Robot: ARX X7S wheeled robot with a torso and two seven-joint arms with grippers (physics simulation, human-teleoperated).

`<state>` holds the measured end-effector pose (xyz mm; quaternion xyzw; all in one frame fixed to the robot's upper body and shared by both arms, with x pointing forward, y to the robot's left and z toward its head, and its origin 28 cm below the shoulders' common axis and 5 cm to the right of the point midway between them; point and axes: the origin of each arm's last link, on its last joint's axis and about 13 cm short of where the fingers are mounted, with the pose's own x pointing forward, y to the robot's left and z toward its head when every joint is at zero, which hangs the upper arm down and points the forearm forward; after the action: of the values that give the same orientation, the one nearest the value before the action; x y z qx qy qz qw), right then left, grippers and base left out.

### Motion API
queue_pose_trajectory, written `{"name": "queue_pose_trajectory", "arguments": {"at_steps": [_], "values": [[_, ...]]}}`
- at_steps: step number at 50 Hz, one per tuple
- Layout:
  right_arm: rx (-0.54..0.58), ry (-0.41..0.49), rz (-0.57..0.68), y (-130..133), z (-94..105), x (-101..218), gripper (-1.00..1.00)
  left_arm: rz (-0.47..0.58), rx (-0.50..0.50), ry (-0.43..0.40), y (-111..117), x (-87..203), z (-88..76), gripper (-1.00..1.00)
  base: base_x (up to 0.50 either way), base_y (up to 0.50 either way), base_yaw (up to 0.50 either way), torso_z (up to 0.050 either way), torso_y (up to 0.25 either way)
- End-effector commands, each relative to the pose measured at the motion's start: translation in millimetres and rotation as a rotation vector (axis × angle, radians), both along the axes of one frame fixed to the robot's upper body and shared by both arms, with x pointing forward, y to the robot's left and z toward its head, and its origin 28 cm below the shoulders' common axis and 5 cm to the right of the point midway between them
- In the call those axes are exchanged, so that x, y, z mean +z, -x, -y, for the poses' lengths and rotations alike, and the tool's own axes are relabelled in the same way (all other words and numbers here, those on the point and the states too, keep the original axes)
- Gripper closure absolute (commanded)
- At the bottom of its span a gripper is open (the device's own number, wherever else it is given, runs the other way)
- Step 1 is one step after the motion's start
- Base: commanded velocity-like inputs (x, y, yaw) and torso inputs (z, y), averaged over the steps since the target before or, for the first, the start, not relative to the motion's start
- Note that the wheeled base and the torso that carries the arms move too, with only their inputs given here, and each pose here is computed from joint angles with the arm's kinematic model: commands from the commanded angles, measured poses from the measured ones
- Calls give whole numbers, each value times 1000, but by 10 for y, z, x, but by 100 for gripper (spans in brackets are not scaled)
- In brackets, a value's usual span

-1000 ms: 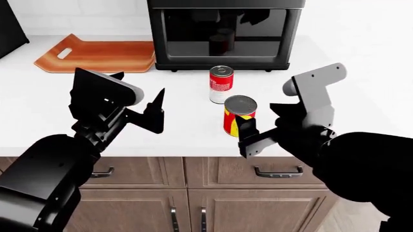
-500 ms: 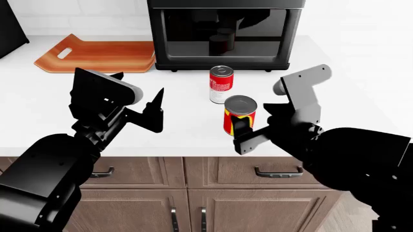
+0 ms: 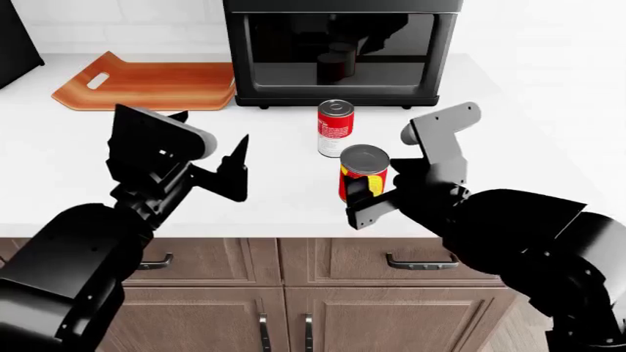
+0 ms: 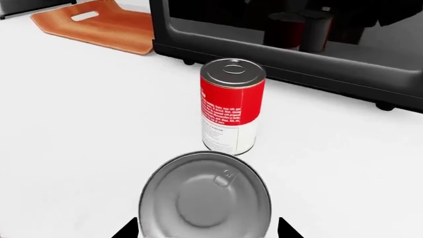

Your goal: Pick the cans from the counter and place them in their designated side in the cabinet.

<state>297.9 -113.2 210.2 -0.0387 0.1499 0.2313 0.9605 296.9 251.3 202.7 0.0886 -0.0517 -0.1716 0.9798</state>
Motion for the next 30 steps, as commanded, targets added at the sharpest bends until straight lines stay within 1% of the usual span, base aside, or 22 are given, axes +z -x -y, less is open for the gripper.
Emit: {"name": "queue_pose_trajectory", "arguments": {"at_steps": [1, 11, 12, 19, 25, 30], "values": [[5, -39, 8, -135, -18, -80, -100, -6, -1, 0, -5, -28, -2, -100, 0, 0, 0, 0, 0], [20, -158, -14, -272, -78, -224, -100, -12, -1, -2, -23, -53, 1, -100, 0, 0, 0, 0, 0], [23, -165, -18, -275, -85, -238, 100, -12, -1, -3, -23, -54, 1, -100, 0, 0, 0, 0, 0], [39, -208, -66, -234, -106, -343, 100, -12, 0, -3, -22, -55, 1, -100, 0, 0, 0, 0, 0], [24, -189, -72, -148, -64, -347, 100, -12, 2, -1, -22, -46, 0, -100, 2, 0, 2, 0, 0], [-26, -121, -27, 0, -12, -165, 100, -7, 7, 0, -21, -18, -11, -100, 0, 0, 0, 0, 0]]}}
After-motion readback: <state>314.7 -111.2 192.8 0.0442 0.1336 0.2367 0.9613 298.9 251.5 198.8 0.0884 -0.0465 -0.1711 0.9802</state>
